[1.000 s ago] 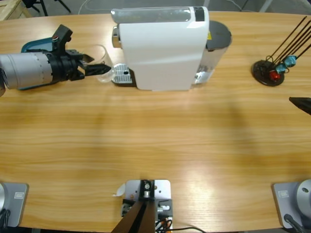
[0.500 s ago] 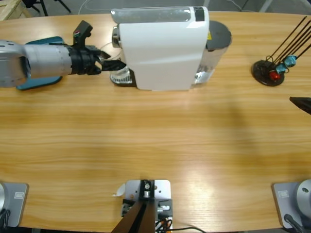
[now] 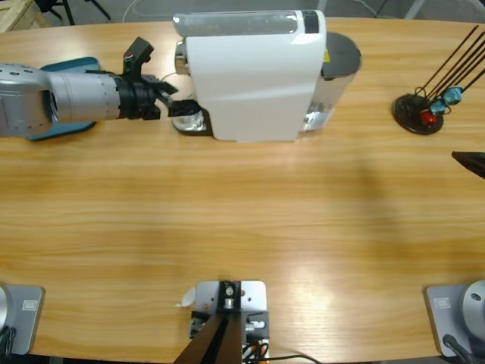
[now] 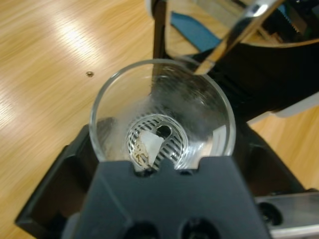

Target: Pour coffee

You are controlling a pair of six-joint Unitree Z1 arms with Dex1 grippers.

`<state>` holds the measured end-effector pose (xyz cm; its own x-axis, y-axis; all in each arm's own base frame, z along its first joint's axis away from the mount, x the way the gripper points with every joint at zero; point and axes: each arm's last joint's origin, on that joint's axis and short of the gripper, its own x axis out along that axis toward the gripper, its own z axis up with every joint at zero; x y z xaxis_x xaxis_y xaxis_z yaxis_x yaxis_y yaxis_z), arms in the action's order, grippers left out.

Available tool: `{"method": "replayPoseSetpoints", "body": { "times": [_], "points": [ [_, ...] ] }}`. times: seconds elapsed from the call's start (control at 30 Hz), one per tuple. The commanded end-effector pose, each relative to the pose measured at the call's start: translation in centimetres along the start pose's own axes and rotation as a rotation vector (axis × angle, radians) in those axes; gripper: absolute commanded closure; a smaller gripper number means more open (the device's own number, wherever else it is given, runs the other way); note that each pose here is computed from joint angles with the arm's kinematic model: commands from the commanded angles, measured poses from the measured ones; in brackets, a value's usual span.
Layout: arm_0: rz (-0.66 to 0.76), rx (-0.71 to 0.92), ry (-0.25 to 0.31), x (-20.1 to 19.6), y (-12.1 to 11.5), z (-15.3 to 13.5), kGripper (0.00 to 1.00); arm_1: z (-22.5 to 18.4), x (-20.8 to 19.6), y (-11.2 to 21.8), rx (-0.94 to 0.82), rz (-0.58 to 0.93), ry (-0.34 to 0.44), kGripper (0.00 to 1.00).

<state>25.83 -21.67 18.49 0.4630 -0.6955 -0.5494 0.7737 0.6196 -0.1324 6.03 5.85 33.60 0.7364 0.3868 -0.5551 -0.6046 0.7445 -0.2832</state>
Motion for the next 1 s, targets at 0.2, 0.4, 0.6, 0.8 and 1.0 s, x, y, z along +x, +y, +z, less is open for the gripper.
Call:
{"method": "replayPoseSetpoints", "body": {
  "times": [0.2,0.4,0.6,0.8,1.0],
  "points": [
    [-0.023,0.016,0.050,-1.2,-1.3,-1.8,0.032,-1.2,-0.1,-0.1,-0.010,-0.019,0.011,0.004],
    [0.006,0.032,-0.016,-5.5,-2.3,-1.3,0.032,-1.2,0.1,0.0,-0.012,-0.018,0.016,0.004],
    [0.192,-0.009,0.018,-11.9,-2.9,-0.5,0.032,-1.1,0.4,0.2,-0.009,-0.004,0.032,0.000],
    [0.289,-0.050,0.075,-20.2,-4.2,0.4,0.057,2.4,0.6,-0.2,-0.002,-0.019,0.095,0.213],
    [0.279,-0.094,0.188,-20.9,-4.5,-1.2,0.069,11.8,3.8,-3.9,0.196,0.011,0.157,1.000]
  ]
}}
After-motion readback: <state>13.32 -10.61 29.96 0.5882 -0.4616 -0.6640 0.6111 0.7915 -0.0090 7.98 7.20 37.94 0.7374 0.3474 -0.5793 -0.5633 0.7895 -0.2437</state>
